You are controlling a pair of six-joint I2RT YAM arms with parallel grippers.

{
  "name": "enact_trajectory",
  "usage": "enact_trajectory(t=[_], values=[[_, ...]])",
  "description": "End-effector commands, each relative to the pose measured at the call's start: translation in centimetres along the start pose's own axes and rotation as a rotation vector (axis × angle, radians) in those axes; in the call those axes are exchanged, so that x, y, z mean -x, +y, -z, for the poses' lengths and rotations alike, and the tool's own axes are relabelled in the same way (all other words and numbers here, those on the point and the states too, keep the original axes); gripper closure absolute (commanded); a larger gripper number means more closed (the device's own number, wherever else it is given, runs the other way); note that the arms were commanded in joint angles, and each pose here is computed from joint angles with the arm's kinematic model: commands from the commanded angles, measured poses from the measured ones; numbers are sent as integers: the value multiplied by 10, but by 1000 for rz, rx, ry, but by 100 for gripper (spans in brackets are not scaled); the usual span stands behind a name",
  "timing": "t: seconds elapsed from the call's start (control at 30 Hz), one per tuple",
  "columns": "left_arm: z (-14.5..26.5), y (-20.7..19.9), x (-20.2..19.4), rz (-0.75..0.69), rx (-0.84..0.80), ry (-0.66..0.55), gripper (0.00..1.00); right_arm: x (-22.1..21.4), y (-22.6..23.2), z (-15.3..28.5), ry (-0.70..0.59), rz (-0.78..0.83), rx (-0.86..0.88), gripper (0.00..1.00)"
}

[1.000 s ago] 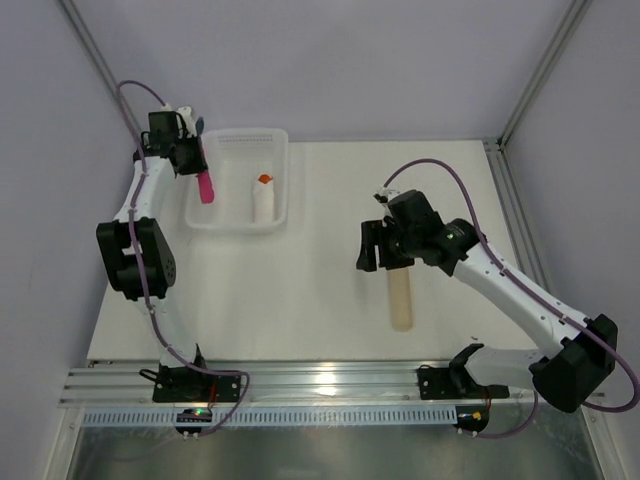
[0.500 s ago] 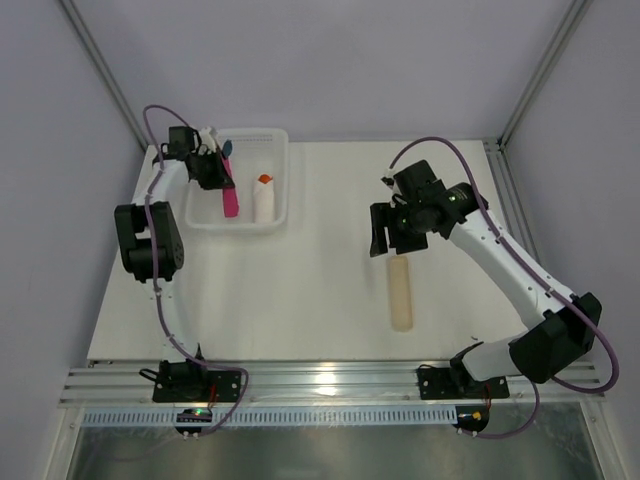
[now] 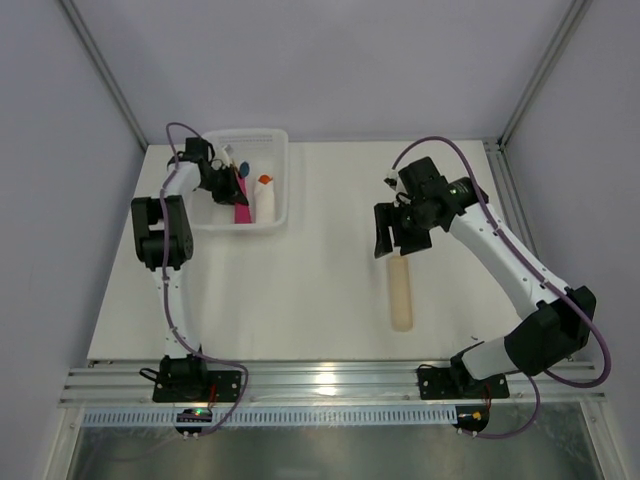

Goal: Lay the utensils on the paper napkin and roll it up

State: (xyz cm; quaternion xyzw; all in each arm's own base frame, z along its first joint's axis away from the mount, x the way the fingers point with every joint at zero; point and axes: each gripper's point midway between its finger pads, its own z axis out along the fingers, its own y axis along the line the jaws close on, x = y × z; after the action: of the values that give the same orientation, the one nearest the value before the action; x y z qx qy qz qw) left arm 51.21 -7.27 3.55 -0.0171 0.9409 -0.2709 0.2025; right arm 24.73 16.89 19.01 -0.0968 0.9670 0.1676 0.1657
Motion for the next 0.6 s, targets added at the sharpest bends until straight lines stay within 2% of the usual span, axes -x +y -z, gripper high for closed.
enact_trajectory(t=[0.0,0.3,0.47,0.57], values=[[9,-15,9,-30,-60,8,100,11,5,8,-23,15,27,31],[-9,-7,-5,20,-85,72,100,16,1,7,-8,7,20,32],[-15,3,-10,39,-45,83,100,17,-1,4,3,3,22,32],[-16,6,-13,45,-29,92,97,19,-1,3,2,5,20,32]])
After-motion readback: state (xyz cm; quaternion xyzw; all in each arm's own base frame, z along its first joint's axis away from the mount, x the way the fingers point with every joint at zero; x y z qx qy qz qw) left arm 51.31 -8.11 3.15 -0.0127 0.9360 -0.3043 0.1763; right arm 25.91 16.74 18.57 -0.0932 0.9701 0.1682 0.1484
